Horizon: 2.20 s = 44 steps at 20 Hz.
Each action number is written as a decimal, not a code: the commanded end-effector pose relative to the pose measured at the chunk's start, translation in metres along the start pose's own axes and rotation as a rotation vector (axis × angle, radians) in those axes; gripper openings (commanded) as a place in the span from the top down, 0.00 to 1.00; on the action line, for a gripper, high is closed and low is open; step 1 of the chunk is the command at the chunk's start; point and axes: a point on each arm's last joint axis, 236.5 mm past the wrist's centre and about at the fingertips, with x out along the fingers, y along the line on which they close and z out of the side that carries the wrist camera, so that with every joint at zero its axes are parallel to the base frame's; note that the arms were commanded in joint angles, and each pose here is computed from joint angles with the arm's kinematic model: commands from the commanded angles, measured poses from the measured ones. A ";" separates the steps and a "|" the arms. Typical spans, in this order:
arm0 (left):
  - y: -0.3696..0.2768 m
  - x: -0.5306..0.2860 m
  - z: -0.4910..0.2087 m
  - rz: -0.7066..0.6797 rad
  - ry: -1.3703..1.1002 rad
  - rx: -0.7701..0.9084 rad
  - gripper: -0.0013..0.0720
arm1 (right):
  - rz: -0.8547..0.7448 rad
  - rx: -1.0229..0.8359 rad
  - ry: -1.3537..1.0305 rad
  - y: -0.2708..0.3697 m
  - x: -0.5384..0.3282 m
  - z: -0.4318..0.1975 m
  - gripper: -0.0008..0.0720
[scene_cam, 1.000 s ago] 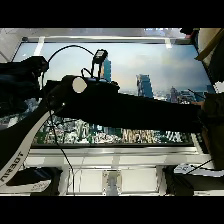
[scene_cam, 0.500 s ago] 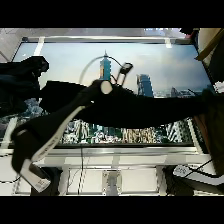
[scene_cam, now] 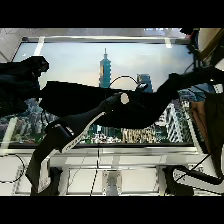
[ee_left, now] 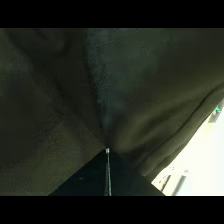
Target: Fold the clothes and pants, and hang the long-sleeved shirts on hangers.
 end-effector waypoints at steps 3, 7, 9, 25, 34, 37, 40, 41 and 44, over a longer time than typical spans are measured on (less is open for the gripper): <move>0.043 -0.071 0.019 0.023 0.028 -0.041 0.96 | 0.008 -0.054 0.053 0.047 0.034 -0.005 0.98; 0.117 -0.222 0.045 0.185 -0.026 -0.065 0.96 | -0.013 -0.056 0.138 0.058 0.081 -0.017 0.98; 0.142 -0.300 0.052 0.257 -0.106 -0.103 0.96 | 0.003 -0.073 0.162 0.072 0.117 -0.021 0.98; 0.165 -0.477 0.033 0.431 -0.297 -0.170 0.96 | 0.044 -0.558 0.007 0.227 0.238 -0.004 0.59; 0.163 -0.474 0.028 0.422 -0.271 -0.163 0.96 | -0.122 -0.068 0.385 0.012 0.190 -0.035 0.43; 0.163 -0.474 0.028 0.422 -0.271 -0.163 0.96 | 0.029 0.077 0.312 0.022 0.219 -0.039 0.36; 0.163 -0.474 0.028 0.422 -0.271 -0.163 0.96 | 0.095 0.084 0.299 0.037 0.244 -0.052 0.36; 0.163 -0.474 0.028 0.422 -0.271 -0.163 0.96 | 0.100 0.083 0.307 0.040 0.251 -0.056 0.35; 0.163 -0.474 0.028 0.422 -0.271 -0.163 0.96 | 0.099 0.068 0.314 0.049 0.267 -0.063 0.35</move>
